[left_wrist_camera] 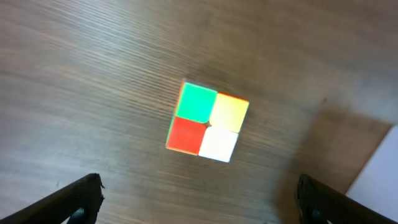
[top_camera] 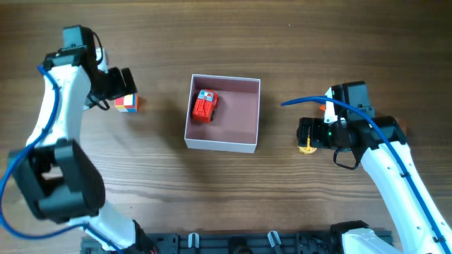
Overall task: Pack container
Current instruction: 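Move the left gripper to the colour cube and grasp it, then place the colour cube in the box beside the truck, retract left arm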
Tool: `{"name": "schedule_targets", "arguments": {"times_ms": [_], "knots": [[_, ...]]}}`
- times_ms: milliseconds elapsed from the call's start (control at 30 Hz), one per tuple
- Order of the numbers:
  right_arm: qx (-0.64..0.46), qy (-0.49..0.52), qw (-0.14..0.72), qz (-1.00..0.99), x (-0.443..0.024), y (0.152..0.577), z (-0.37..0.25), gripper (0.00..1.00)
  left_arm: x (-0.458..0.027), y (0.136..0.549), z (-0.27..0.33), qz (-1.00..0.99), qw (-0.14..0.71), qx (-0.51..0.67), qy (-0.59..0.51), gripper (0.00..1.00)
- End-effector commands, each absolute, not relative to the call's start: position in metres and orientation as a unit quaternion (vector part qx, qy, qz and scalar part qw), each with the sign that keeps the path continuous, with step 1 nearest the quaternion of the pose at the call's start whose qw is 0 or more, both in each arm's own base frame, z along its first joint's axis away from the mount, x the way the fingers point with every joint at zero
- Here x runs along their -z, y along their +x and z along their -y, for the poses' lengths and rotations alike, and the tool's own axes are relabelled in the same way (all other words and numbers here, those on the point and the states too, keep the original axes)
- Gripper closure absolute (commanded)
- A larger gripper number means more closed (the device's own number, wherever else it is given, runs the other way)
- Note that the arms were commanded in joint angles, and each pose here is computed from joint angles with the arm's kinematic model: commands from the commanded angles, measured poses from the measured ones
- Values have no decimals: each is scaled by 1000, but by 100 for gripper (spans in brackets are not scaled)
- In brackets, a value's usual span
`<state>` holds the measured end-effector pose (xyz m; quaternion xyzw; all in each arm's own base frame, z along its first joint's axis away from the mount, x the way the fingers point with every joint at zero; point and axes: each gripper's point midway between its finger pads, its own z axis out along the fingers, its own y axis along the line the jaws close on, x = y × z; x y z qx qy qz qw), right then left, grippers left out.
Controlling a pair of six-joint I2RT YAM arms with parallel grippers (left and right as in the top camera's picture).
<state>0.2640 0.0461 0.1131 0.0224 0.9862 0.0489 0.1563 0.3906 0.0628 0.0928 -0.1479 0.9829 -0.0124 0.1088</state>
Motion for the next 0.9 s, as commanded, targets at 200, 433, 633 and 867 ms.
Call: {"name": "schedule_targets", "arguments": {"times_ms": [200,433,633,867], "knots": [[-40,27,166,-985,-119,270,-43,0,-32,405,-53,-997,73,25,-22,0],[-40,26,167,-985,-119,271,-43,0,-15,407,-54,-997,64,27,-22,11],[-40,26,167,-985,-119,271,-43,0,-15,408,-54,-997,65,27,-23,39],[-40,26,169,-985,-119,271,-43,0,-14,406,-53,-997,61,27,-24,65]]}}
